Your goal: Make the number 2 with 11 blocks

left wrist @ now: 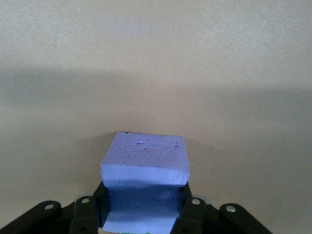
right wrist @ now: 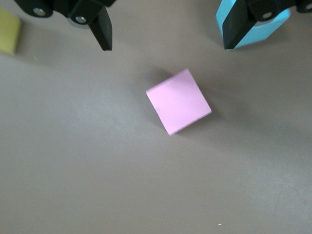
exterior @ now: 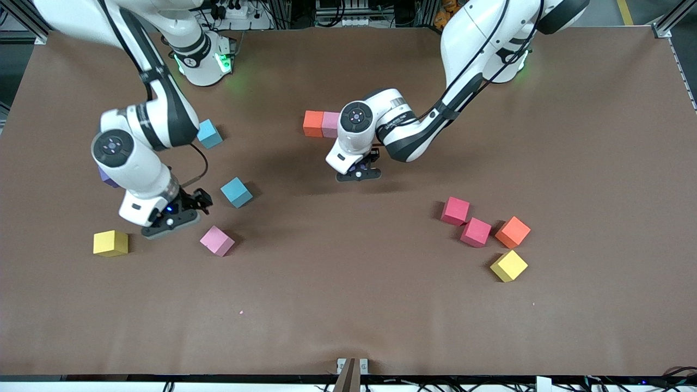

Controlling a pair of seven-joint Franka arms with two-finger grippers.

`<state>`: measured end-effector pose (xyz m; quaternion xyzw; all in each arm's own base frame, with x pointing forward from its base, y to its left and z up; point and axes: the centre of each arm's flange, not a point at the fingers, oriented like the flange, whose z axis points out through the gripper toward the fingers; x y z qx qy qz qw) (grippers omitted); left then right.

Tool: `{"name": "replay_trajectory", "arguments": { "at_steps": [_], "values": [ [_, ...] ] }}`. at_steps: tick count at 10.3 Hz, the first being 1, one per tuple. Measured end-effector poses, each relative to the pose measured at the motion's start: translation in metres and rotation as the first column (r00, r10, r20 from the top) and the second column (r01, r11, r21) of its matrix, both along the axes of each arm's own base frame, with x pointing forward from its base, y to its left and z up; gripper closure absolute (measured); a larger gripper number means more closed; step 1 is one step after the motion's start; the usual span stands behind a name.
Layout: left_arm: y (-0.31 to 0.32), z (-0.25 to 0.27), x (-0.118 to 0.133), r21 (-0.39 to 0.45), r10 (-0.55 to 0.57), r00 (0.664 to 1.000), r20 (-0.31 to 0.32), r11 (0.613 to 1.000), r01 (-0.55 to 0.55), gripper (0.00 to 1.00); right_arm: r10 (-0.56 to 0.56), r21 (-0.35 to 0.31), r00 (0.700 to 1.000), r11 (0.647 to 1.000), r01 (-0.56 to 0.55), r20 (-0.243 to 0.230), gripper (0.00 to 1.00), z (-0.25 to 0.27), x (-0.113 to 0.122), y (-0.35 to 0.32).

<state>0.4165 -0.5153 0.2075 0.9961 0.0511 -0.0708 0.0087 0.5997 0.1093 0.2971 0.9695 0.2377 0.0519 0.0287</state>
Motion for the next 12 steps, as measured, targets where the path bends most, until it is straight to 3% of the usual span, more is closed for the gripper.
{"name": "replay_trajectory", "arguments": {
  "at_steps": [7,12],
  "values": [
    [-0.007,0.001,-0.005,0.004,0.003,1.0,0.007,1.0,-0.003,0.44,0.255,0.007,0.967,0.967,-0.255,-0.025,0.0,-0.051,0.025,0.007],
    [-0.009,0.001,-0.009,0.005,0.004,1.0,0.008,1.0,-0.004,0.44,0.288,0.016,0.957,0.957,-0.288,-0.021,0.0,-0.092,0.034,0.013]
  ]
}}
